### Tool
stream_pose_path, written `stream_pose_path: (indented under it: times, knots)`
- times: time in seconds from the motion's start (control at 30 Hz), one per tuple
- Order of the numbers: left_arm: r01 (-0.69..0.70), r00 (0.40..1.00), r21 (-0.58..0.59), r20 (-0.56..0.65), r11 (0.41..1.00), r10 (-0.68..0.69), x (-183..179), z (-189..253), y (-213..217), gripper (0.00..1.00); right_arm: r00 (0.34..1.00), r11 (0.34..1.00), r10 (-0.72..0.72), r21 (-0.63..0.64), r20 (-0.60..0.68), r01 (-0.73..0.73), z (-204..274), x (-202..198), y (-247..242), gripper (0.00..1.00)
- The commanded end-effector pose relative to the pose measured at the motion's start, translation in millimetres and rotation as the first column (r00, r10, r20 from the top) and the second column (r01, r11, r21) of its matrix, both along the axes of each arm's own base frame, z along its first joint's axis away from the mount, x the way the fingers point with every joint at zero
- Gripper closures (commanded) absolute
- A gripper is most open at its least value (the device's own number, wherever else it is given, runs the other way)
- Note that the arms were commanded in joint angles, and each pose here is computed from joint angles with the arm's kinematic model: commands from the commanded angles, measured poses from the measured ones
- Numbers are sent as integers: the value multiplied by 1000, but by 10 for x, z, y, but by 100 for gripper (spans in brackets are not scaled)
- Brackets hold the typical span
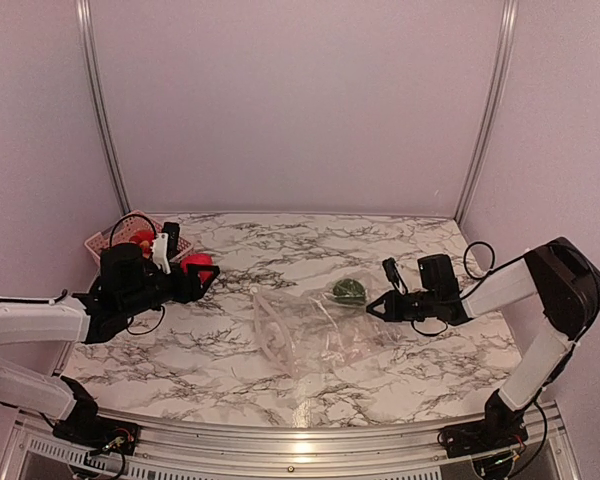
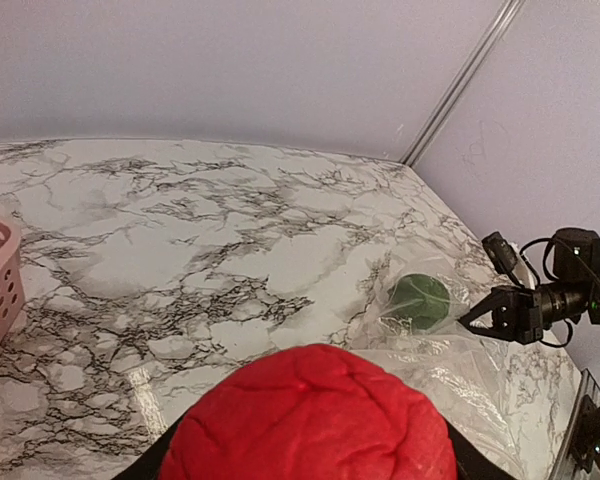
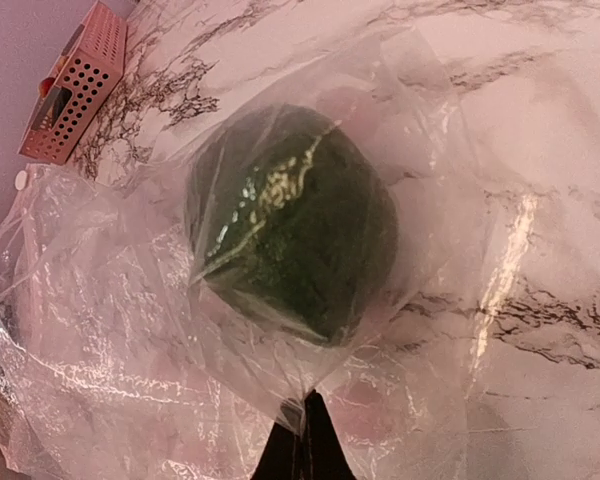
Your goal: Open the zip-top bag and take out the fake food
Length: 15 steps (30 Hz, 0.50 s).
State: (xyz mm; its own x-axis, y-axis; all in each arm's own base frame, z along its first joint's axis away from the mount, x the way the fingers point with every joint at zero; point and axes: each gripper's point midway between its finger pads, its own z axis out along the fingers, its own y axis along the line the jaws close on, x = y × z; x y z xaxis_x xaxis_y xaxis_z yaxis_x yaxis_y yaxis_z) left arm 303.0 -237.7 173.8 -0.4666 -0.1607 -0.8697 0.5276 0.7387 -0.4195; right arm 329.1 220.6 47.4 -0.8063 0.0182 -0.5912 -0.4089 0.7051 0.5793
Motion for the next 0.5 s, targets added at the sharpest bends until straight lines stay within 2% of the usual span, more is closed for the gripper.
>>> stream_pose_path:
  times: [0.0, 0.2, 0.33, 0.47]
  knots:
    - [-182, 980, 2, -86, 983, 181, 283, 98, 467, 43, 999, 999, 43, 25, 30, -44, 79, -53, 22, 100]
    - [-406, 899, 65, -149, 912, 411, 674, 104, 1151, 41, 997, 997, 64, 43, 31, -65, 98, -75, 51, 100]
    - [-472, 858, 76, -191, 879, 477, 895, 133, 1466, 39, 997, 996, 71, 44, 30, -73, 90, -87, 59, 100]
    - [-517, 816, 136, -220, 845, 534, 1095, 18, 1701, 38, 997, 996, 75, 47, 28, -76, 80, -93, 65, 100]
